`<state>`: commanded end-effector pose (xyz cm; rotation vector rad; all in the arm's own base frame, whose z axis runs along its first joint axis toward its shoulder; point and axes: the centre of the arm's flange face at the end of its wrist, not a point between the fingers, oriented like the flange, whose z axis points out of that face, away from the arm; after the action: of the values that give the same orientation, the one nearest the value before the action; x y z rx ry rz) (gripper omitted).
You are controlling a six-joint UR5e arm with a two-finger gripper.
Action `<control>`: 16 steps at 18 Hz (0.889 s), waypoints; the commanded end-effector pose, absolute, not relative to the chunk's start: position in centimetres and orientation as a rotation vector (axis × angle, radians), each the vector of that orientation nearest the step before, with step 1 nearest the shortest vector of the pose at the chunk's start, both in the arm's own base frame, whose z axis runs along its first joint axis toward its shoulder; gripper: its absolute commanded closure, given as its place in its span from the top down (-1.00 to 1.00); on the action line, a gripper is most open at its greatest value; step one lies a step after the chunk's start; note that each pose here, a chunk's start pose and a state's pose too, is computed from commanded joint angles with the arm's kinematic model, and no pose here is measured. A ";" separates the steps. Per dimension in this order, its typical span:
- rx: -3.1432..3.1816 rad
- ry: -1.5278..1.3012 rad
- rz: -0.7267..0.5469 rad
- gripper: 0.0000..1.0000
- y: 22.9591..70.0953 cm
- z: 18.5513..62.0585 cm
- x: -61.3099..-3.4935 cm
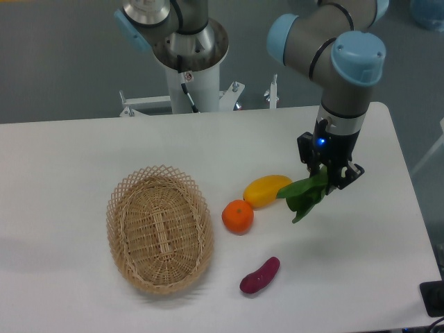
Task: Place the green vegetable on the table
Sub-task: 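Hold the green bok choy in the gripper and shift it slightly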
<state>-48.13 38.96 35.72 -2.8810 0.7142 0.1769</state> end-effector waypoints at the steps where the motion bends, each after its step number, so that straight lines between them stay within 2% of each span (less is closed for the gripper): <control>1: -2.880 0.732 0.168 -0.09 38.7 35.3 -48.2; 9: -2.849 0.882 0.156 -0.09 37.1 34.1 -48.4; 11: -2.837 0.942 0.146 -0.10 35.6 33.2 -48.9; 14: -2.802 1.048 0.218 -0.09 33.6 32.6 -50.4; 16: -2.787 1.109 0.205 -0.10 31.8 31.3 -51.3</control>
<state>-51.26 31.83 31.34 -2.7868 1.1091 0.2052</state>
